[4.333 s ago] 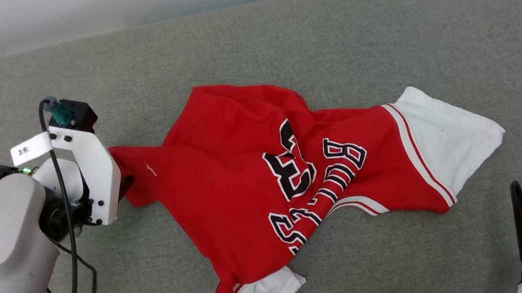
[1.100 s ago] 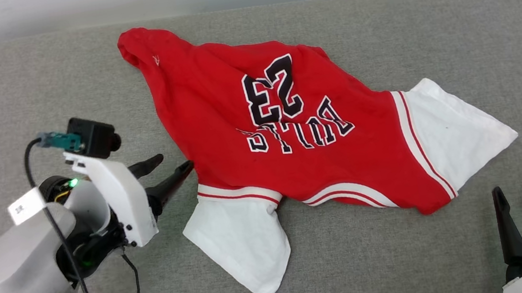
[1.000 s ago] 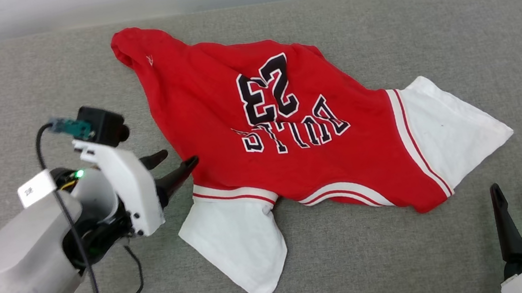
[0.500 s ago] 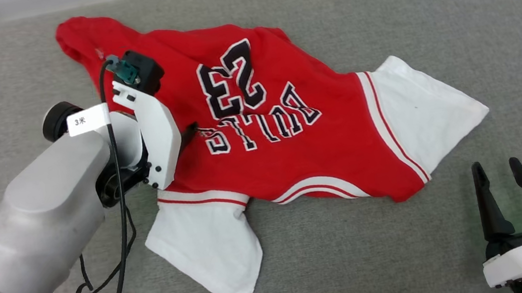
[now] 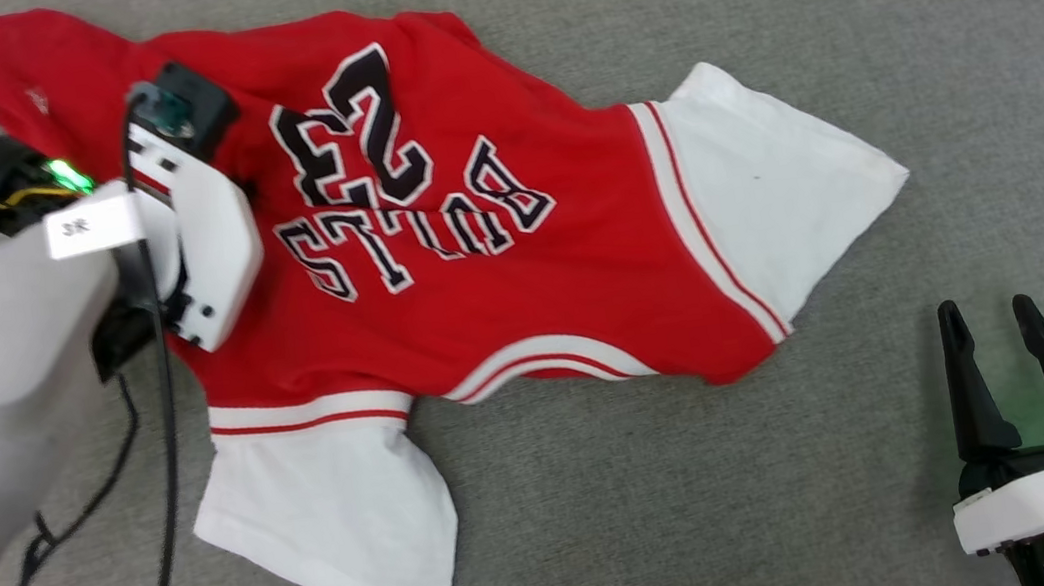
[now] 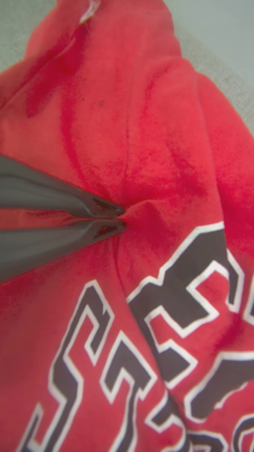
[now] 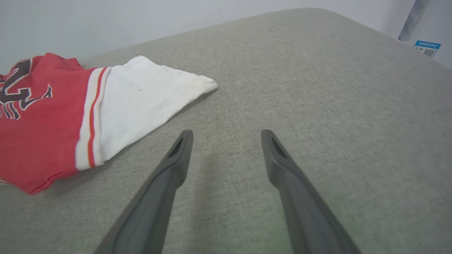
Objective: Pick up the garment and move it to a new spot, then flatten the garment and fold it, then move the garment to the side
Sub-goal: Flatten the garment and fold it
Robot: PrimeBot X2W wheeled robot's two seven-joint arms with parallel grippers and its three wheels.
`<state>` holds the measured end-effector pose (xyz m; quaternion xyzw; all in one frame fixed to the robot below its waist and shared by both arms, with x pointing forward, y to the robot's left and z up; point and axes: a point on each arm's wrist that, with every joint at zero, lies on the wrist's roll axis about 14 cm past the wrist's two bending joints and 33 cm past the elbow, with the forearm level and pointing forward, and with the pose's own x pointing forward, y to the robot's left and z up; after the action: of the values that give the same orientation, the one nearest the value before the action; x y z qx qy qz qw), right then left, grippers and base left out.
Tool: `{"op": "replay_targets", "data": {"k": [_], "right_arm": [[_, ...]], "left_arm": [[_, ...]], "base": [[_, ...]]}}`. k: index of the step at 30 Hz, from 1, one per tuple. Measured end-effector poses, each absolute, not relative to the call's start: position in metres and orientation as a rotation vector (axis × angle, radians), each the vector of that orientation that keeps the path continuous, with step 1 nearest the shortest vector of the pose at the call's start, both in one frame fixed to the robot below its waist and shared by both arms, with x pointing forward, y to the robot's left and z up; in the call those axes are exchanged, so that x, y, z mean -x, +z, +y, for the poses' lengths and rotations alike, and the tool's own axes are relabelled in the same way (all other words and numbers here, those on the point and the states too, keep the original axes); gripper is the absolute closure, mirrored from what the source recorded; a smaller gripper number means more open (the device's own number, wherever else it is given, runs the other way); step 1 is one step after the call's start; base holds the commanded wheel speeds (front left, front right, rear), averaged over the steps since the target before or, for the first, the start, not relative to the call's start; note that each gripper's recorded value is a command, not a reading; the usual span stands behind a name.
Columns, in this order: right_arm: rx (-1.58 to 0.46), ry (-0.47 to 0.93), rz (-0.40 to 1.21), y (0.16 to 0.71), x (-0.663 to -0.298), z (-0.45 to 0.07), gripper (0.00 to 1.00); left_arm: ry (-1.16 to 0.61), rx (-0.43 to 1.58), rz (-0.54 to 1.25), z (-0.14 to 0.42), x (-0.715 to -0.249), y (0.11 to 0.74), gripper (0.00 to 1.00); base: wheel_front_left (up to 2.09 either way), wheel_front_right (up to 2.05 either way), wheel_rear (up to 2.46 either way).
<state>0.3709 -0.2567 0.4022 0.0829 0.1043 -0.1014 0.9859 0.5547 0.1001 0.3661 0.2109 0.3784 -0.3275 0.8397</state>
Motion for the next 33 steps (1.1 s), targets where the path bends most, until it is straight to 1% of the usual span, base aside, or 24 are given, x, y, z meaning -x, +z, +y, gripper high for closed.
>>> {"op": "replay_targets", "data": {"k": [4,7,10,12,16,19,20,24,25,27,28,31,33], "right_arm": [[-0.163,-0.229,0.214,0.402,-0.366,-0.263,0.00],[-0.161,-0.239,0.214,0.402,-0.364,-0.266,0.00],[-0.160,-0.244,0.217,0.402,-0.362,-0.267,0.00],[-0.157,-0.250,0.219,0.402,-0.361,-0.268,0.00],[-0.155,-0.254,0.224,0.401,-0.360,-0.269,0.00],[-0.152,-0.258,0.232,0.398,-0.361,-0.270,0.00],[-0.153,-0.261,0.234,0.397,-0.361,-0.271,0.00],[-0.155,-0.259,0.240,0.394,-0.363,-0.270,0.00],[-0.156,-0.259,0.241,0.393,-0.364,-0.270,0.00],[-0.158,-0.248,0.240,0.392,-0.367,-0.267,0.00],[-0.158,-0.242,0.240,0.392,-0.368,-0.266,0.00],[-0.155,-0.214,0.240,0.391,-0.373,-0.260,0.00],[-0.156,-0.198,0.235,0.392,-0.377,-0.257,0.00]], "left_arm": [[-0.677,-0.489,0.712,0.106,-0.579,0.380,1.00],[-0.652,-0.570,0.626,0.117,-0.601,0.398,1.00],[-0.641,-0.602,0.523,0.118,-0.621,0.418,1.00],[-0.631,-0.652,0.492,0.122,-0.630,0.422,1.00],[-0.634,-0.759,0.477,0.129,-0.635,0.412,1.00],[-0.607,-0.790,0.532,0.145,-0.634,0.392,1.00],[-0.593,-0.837,0.552,0.154,-0.634,0.387,1.00],[-0.534,-0.832,0.604,0.175,-0.633,0.378,1.00],[-0.525,-0.798,0.600,0.175,-0.633,0.378,0.96],[-0.538,-0.724,0.567,0.165,-0.629,0.380,0.26],[-0.540,-0.696,0.549,0.162,-0.629,0.383,0.00],[-0.526,-0.590,0.500,0.157,-0.627,0.394,0.00],[-0.531,-0.556,0.470,0.153,-0.624,0.401,0.00]], "base": [[0.00,0.00,0.00],[0.00,0.00,0.00],[0.00,0.00,0.00],[0.00,0.00,0.00],[0.00,0.00,0.00],[0.00,0.00,0.00],[0.00,0.00,0.00],[0.00,0.00,0.00],[0.00,0.00,0.00],[0.00,0.00,0.00],[0.00,0.00,0.00],[0.00,0.00,0.00],[0.00,0.00,0.00]]}}
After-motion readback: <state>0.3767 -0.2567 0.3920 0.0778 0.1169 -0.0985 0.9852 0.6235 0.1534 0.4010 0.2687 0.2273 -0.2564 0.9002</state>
